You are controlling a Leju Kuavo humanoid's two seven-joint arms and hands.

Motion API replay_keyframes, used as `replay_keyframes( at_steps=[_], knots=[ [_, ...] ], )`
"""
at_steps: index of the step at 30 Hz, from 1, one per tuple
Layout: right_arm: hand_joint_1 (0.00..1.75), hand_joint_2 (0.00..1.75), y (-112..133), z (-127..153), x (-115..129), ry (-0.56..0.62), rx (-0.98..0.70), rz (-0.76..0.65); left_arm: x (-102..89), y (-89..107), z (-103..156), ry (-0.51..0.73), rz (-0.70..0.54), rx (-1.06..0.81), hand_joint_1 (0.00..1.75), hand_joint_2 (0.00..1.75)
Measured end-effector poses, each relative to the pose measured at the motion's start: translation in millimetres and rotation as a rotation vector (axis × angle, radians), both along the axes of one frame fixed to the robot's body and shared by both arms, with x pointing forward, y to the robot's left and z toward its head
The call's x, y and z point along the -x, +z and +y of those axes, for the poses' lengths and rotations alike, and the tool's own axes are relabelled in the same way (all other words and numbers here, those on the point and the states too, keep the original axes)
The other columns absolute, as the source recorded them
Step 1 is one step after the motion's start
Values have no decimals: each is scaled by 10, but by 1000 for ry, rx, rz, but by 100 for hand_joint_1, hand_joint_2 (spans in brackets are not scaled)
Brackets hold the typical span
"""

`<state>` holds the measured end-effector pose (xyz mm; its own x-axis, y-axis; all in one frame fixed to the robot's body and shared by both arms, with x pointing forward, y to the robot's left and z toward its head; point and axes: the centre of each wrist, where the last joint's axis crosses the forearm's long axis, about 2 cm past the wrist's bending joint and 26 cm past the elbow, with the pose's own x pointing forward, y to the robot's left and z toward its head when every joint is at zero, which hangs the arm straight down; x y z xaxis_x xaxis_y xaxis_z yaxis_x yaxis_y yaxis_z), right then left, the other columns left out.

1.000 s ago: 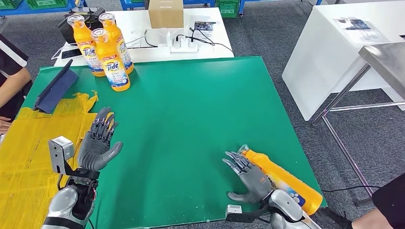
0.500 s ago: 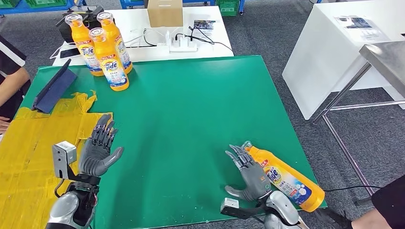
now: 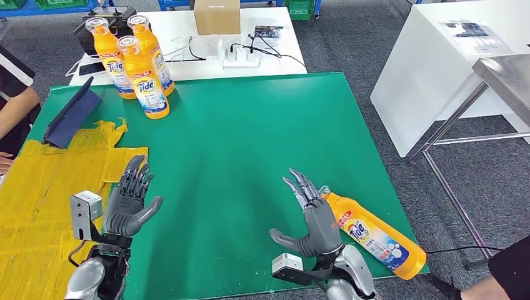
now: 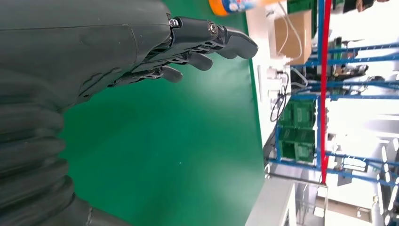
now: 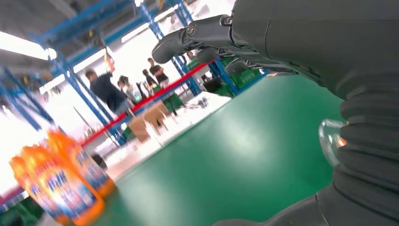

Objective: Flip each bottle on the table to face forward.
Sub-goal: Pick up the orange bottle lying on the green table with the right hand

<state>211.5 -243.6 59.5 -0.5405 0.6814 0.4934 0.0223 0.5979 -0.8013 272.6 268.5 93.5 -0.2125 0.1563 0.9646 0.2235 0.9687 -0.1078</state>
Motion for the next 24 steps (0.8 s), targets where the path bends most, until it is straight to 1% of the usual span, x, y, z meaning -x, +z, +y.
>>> replay_keyframes(
  at_steps=[2, 5, 8, 10, 14, 16, 18, 21, 24],
  knots=[
    [0, 175, 90, 29, 23, -37, -16, 22, 64, -14, 28, 22, 5, 0, 0, 175],
    [0, 175, 210, 7, 105, -154, 69, 76, 221, -44, 79, 58, 17, 1, 0, 175],
    [0, 175, 240, -163, 290, -293, 187, 134, 416, -76, 148, 92, 30, -1, 0, 175],
    [0, 175, 246, -303, 410, -340, 227, 150, 517, -90, 197, 111, 36, -3, 0, 175],
    [0, 175, 283, -452, 522, -377, 279, 160, 600, -80, 243, 134, 35, -2, 0, 175],
    [0, 175, 291, -528, 586, -435, 329, 215, 625, -70, 252, 141, 33, 1, 0, 175],
    [0, 175, 288, -690, 700, -509, 385, 302, 662, -61, 266, 147, 32, 1, 0, 175],
    [0, 175, 286, -1060, 869, -594, 487, 414, 695, -49, 286, 144, 33, -3, 0, 175],
    [0, 175, 309, -1445, 912, -645, 553, 456, 668, -28, 287, 140, 27, -5, 0, 175]
  ],
)
